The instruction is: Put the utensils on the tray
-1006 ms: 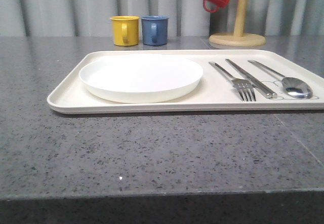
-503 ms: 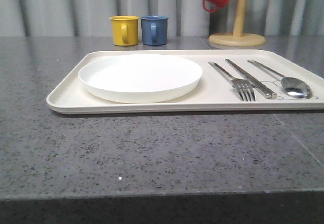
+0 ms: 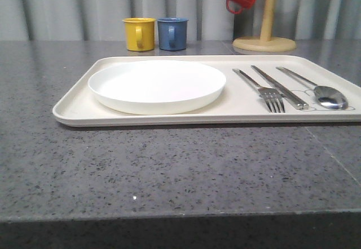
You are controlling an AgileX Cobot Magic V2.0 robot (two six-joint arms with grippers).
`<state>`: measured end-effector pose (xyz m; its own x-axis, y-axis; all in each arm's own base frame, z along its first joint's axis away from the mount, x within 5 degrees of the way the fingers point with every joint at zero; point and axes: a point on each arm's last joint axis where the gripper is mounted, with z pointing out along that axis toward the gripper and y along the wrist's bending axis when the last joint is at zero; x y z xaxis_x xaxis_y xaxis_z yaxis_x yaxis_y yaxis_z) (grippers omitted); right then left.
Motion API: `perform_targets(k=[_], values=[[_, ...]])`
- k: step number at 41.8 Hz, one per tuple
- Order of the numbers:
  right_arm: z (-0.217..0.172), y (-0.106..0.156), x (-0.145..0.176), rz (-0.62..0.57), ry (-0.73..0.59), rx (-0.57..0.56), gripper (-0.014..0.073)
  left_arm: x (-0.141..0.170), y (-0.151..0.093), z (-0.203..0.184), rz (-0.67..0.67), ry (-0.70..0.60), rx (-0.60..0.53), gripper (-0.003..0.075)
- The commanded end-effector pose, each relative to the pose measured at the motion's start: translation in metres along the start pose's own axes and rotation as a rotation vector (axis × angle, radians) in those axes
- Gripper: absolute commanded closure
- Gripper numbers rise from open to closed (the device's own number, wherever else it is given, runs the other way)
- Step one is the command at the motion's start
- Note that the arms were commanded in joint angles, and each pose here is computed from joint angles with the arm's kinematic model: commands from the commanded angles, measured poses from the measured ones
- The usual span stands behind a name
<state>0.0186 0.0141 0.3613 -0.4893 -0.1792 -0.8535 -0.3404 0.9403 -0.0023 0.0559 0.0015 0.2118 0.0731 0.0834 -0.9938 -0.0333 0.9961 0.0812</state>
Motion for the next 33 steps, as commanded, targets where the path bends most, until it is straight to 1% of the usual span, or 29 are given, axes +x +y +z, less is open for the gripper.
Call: perform_targets(k=[1,29,30,33], values=[[-0.003,0.0,-0.01,-0.009,-0.07,0.003,0.0662,-0.003,0.0,-0.002,-0.021,-0.085,-0.002,0.0741],[-0.003,0.0,-0.01,-0.008,-0.071,0.003,0.0662,-0.003,0.0,-0.002,-0.021,-0.085,-0.002,0.0741],[0.0,0.0,-0.007,-0.004,-0.087,-0.001,0.0662,-0.003,0.0,-0.002,-0.021,-0.085,-0.002,0.0741],[0.002,-0.002,0.002,-0.014,-0.169,0.036,0.0662,-0.003,0.0,-0.002,-0.021,-0.085,-0.002,0.0741]])
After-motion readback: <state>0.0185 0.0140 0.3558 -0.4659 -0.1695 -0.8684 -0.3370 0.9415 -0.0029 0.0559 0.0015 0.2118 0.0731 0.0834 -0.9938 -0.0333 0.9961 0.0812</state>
